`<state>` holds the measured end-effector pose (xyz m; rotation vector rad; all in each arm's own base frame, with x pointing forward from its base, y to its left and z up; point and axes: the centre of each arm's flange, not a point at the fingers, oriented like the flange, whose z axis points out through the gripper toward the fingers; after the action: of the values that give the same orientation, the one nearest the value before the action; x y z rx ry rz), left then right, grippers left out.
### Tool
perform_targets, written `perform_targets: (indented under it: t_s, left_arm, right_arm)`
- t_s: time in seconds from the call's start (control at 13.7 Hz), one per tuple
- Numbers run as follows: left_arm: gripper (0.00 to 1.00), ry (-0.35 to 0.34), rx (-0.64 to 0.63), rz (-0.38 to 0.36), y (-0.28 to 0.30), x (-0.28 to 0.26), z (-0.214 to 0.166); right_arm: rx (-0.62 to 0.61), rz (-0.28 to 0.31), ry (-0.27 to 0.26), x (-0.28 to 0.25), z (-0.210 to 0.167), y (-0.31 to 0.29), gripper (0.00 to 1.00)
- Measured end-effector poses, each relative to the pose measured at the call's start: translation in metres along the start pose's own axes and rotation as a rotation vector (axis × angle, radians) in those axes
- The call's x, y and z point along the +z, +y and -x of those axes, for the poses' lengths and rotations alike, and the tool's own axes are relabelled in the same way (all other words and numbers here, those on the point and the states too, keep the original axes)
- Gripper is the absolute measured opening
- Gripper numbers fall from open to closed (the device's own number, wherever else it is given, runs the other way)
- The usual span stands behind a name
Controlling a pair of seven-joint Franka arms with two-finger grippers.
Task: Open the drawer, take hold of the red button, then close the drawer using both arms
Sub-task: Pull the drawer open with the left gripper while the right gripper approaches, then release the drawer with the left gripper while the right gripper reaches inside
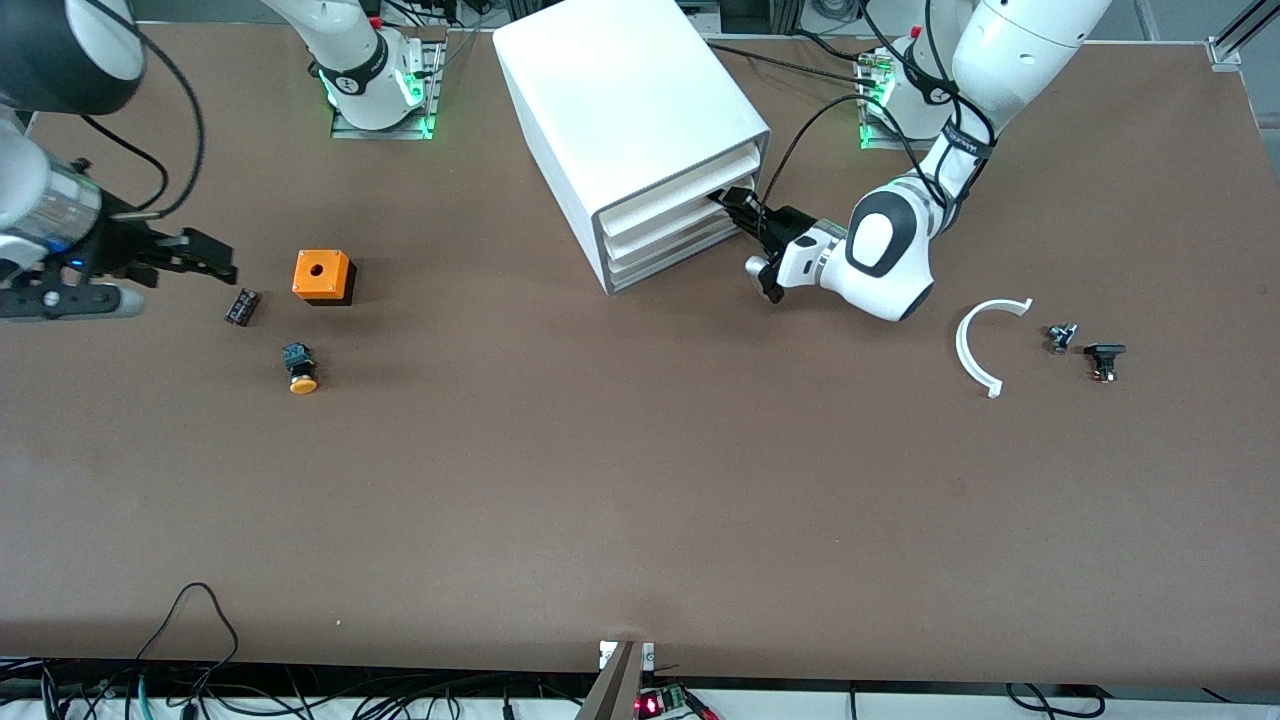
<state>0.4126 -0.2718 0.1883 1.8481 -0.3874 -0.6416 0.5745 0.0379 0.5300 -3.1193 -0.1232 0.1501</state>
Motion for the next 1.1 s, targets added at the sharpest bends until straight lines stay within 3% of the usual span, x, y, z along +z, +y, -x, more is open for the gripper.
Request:
perform_targets:
  t_s: [0.44,0.73,0.88,1.1]
  left_arm:
    - [0.11,0.266,0.023,-0.114,-0.002,-0.110,-0.010]
    - [0.11,0.346,0.032,-0.148,-0.005,-0.145,-0.010]
    - [0.15,0.399,0.025,-0.192,-0.007,-0.158,-0.013]
    - [0.42,0.462,0.014,-0.243,-0.009,-0.173,-0.016]
  right_arm:
    - [-0.234,0.017,-0.012,0.039,-0.024,-0.109,1.00]
    - [-0.457,-0.007,0.040,0.073,-0.048,-0.170,1.00]
    - [-0.572,-0.025,0.081,0.092,-0.055,-0.214,1.00]
    - [-0.756,-0.041,0.145,0.094,-0.051,-0.311,1.00]
